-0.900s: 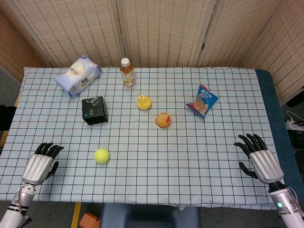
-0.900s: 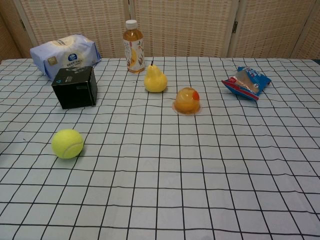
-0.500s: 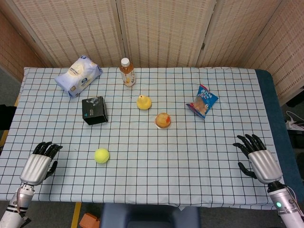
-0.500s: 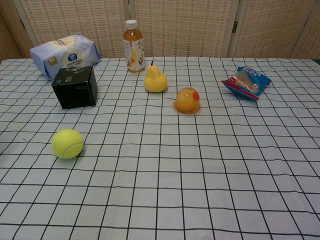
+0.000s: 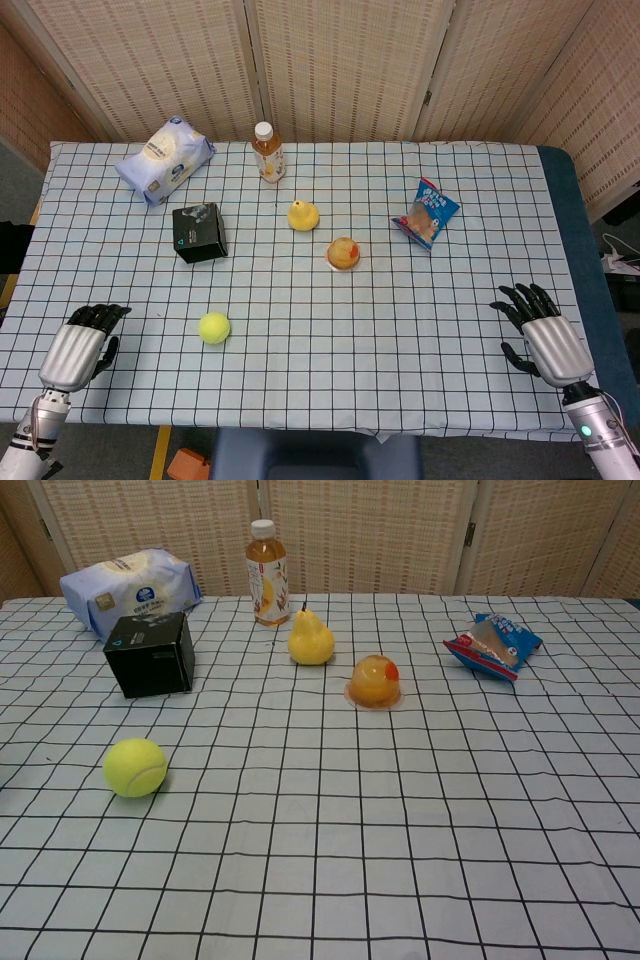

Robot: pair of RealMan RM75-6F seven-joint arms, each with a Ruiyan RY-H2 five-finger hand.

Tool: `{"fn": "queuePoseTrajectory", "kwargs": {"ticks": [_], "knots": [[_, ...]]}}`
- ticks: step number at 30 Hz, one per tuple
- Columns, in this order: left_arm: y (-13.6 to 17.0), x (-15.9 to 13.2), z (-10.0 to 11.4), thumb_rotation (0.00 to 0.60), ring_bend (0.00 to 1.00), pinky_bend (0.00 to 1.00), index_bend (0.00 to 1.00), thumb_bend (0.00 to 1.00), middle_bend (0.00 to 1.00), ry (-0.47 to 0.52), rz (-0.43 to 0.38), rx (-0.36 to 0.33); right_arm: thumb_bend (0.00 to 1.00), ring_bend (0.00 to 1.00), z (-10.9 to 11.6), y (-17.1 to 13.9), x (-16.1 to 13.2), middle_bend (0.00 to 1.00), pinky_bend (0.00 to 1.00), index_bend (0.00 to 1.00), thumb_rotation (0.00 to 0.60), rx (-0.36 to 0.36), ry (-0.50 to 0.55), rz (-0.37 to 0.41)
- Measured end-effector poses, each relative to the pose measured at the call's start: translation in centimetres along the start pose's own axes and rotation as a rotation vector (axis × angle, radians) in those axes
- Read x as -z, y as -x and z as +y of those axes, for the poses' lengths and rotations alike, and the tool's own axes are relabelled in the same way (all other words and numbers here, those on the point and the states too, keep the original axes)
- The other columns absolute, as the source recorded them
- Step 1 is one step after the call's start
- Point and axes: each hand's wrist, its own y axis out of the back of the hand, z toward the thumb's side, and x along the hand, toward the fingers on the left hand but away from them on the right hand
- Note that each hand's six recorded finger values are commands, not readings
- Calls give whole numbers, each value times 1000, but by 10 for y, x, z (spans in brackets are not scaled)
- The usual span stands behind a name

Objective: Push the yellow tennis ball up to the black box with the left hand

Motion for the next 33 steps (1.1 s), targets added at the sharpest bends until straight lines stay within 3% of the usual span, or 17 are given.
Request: {"fn": "queuePoseTrajectory", "kwargs": {"ticks": [3,7,12,24,33], "knots": [[5,-8,6,600,453,538,402,912,448,21,-40,-6,290,19,0,1,1,76,0,235,600,-3,0,-1],[11,-21,12,600,543,599,496,997,534,14,-79,-2,290,19,-1,1,0,76,0,235,600,-6,3,0],[16,-33,3,600,603,634,556,1000,582,1,-81,42,290,19,-1,1,-1,76,0,235,600,-9,9,5],[14,-81,-45,600,616,637,557,1000,591,97,-161,206,290,19,-1,1,1,76,0,235,600,-15,12,3],[10,-103,-53,600,616,637,557,1000,588,175,-174,217,290,19,-4,3,2,76,0,235,600,-20,7,-2]]}}
